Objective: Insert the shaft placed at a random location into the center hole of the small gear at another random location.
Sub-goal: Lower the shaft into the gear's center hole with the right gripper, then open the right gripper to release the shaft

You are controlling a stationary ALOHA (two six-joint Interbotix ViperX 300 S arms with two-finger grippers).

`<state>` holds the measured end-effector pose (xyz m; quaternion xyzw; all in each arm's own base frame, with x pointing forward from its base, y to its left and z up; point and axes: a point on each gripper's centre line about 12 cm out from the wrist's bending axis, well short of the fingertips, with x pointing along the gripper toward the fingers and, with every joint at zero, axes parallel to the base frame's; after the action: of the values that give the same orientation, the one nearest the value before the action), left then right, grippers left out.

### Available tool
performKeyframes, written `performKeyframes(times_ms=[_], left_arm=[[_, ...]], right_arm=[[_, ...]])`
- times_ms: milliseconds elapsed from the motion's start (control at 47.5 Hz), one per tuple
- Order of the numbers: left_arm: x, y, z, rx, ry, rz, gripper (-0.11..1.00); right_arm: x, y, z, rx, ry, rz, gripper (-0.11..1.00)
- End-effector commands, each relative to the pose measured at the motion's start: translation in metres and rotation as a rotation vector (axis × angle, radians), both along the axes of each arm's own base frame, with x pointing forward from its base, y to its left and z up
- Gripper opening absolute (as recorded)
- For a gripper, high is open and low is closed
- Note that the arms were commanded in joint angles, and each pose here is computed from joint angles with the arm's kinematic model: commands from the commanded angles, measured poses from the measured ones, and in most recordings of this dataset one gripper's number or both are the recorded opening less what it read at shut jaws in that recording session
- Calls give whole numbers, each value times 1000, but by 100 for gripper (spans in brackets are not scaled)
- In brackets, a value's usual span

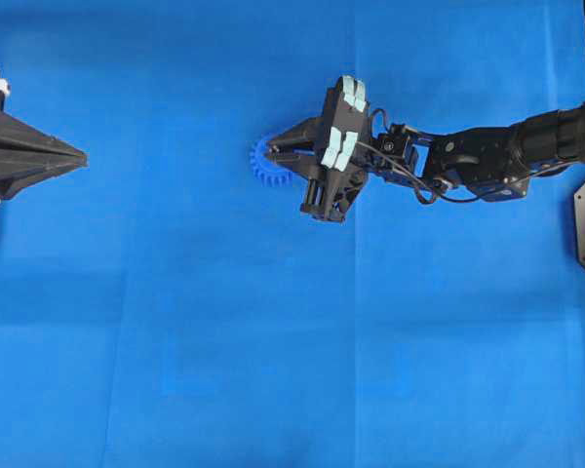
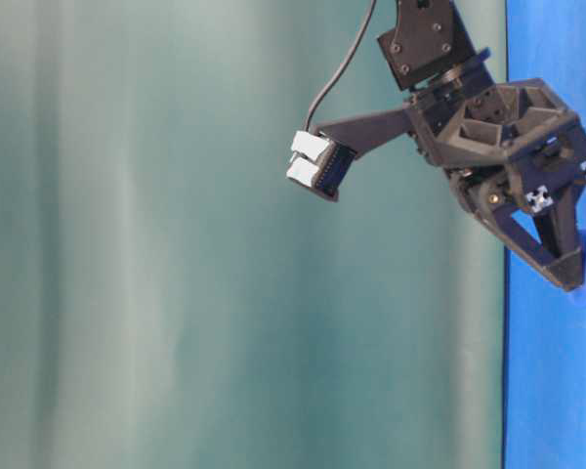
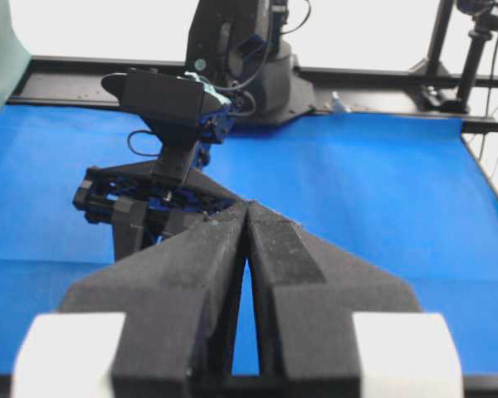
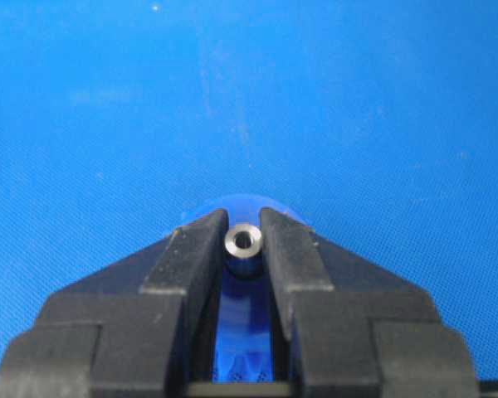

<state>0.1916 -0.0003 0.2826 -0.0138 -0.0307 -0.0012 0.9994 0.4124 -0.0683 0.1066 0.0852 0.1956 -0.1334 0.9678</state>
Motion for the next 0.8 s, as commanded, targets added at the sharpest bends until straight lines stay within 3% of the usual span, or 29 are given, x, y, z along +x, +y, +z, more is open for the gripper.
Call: performKeyframes(times_ms=[0,252,463,778], left_arm=[[1,0,4,0,-12,0,0],[1,0,5,0,-14,0,0],[1,0,5,0,-14,0,0],[1,0,4,0,-12,0,0]], right_arm=[[4,0,9,2,-24,-2,16],[5,-3,11,17,-32,-28,82],[3,-2,32,6,-75,-22,73],[-3,2,77,-15,-141,0,74]])
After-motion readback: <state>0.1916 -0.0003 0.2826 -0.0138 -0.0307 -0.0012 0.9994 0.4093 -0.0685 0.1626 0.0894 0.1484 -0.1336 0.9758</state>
